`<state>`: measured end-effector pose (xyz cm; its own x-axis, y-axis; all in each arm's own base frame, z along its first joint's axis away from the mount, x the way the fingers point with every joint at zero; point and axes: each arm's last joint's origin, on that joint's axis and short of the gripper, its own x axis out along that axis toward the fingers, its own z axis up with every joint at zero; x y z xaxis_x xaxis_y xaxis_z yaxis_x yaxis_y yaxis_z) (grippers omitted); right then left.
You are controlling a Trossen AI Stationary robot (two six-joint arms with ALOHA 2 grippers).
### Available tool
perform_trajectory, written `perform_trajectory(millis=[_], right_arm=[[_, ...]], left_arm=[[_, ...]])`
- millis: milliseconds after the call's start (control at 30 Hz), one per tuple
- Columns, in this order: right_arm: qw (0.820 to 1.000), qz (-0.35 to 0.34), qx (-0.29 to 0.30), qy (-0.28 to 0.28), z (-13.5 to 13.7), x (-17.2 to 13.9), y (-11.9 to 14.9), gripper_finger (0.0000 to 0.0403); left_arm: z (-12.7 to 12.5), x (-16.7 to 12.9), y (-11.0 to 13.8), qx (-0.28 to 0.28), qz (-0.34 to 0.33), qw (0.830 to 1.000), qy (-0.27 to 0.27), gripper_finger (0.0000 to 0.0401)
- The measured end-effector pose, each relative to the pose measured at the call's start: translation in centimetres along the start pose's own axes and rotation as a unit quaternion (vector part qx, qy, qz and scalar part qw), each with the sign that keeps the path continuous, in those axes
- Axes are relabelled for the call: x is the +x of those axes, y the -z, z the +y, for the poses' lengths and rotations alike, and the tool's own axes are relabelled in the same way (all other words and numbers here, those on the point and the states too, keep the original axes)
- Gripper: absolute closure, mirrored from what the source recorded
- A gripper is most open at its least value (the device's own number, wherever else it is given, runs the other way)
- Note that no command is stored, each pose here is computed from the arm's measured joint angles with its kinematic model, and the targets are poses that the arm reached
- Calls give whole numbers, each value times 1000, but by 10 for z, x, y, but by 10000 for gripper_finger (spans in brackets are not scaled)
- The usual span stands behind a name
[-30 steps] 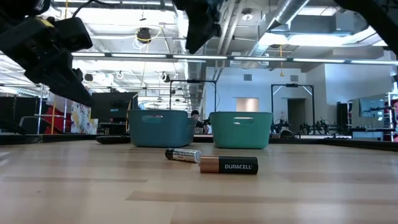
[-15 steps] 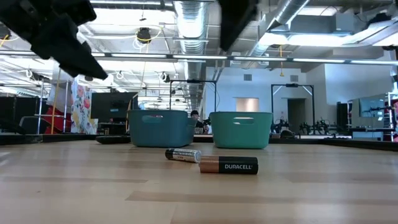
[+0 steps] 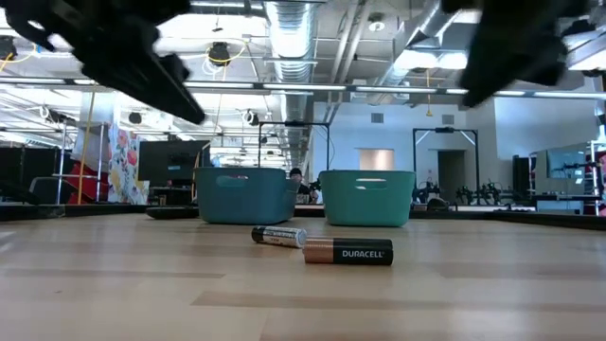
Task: Sort batteries
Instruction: Put the silver battery into the green bin
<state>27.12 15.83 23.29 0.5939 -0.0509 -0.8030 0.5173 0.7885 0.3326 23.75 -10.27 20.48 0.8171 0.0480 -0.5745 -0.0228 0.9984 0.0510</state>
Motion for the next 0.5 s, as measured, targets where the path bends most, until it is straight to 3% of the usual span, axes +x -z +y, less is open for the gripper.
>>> perform_trajectory(millis=[200, 500], right_arm=[[999, 19, 41, -8, -2, 3, 33, 295], [999, 17, 30, -26, 9, -1, 56, 295]], left_arm=[[-9, 49, -15, 67, 56, 996, 33, 273], [-6, 108, -32, 117, 86, 987, 66, 273]])
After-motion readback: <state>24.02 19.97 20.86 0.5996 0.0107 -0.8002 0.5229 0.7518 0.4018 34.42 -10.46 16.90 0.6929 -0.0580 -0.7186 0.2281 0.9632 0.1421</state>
